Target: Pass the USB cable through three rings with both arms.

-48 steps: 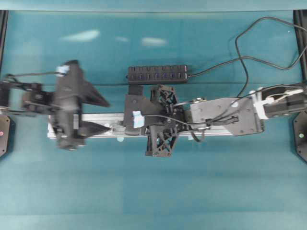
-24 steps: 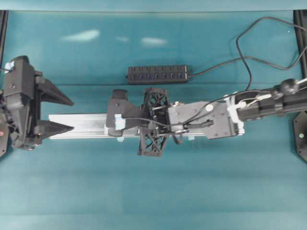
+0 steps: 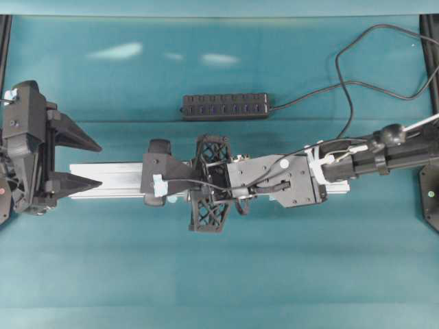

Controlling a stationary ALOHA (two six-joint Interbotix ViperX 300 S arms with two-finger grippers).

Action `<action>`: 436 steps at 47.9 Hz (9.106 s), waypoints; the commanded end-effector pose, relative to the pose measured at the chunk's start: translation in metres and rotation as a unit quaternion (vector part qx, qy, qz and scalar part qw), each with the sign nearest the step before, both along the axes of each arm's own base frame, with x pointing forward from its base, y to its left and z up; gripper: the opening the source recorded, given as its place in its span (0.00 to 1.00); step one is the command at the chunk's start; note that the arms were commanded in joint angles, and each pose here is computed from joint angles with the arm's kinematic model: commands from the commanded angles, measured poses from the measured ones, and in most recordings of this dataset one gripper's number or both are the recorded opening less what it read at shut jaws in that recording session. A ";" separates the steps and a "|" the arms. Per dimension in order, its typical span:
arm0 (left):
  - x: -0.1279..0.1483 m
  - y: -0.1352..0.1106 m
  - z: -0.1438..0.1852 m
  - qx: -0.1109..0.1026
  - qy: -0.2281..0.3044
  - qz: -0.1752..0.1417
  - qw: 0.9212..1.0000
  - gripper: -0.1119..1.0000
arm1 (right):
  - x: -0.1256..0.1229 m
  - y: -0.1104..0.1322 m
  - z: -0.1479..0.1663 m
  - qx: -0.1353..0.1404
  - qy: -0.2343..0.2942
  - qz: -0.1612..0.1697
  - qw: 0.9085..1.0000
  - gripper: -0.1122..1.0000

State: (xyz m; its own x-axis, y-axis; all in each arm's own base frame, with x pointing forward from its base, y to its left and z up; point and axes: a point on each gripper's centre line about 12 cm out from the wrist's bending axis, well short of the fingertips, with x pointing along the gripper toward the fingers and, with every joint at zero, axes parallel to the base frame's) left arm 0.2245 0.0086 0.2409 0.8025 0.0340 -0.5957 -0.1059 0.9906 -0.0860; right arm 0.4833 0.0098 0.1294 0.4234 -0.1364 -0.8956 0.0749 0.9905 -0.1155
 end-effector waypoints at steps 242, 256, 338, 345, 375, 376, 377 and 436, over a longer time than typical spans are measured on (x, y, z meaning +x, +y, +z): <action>0.047 -0.004 -0.085 0.015 0.041 -0.025 0.999 0.33 | 0.014 -0.008 0.058 0.028 -0.117 -0.009 0.993 0.81; 0.034 -0.003 -0.075 0.015 0.056 -0.024 0.998 0.32 | -0.004 -0.015 0.066 0.028 -0.117 -0.016 0.993 0.81; 0.032 -0.002 -0.013 0.034 -0.016 -0.031 0.999 0.33 | -0.139 -0.013 0.138 0.003 -0.257 0.045 0.966 0.80; 0.032 -0.001 -0.013 0.035 -0.017 -0.029 0.999 0.32 | -0.149 -0.012 0.136 0.004 -0.260 0.046 0.965 0.80; 0.033 -0.001 -0.012 0.035 -0.018 -0.029 0.999 0.32 | -0.155 -0.010 0.135 0.012 -0.283 0.052 0.958 0.79; 0.033 -0.001 -0.012 0.035 -0.019 -0.029 0.999 0.32 | -0.154 -0.010 0.135 0.013 -0.283 0.051 0.958 0.79; 0.032 -0.001 -0.013 0.035 -0.016 -0.029 0.999 0.32 | -0.154 -0.010 0.134 0.013 -0.283 0.052 0.958 0.79; 0.032 0.000 -0.013 0.035 -0.017 -0.028 0.999 0.32 | -0.154 -0.010 0.133 0.016 -0.284 0.051 0.957 0.79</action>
State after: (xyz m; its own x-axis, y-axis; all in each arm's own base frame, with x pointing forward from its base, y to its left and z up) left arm 0.2522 0.0077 0.2160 0.8000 0.0263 -0.5994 -0.0492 0.9986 -0.0218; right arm 0.3285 -0.0006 0.2555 0.8396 -0.0494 -0.5410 0.0160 0.9977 -0.0662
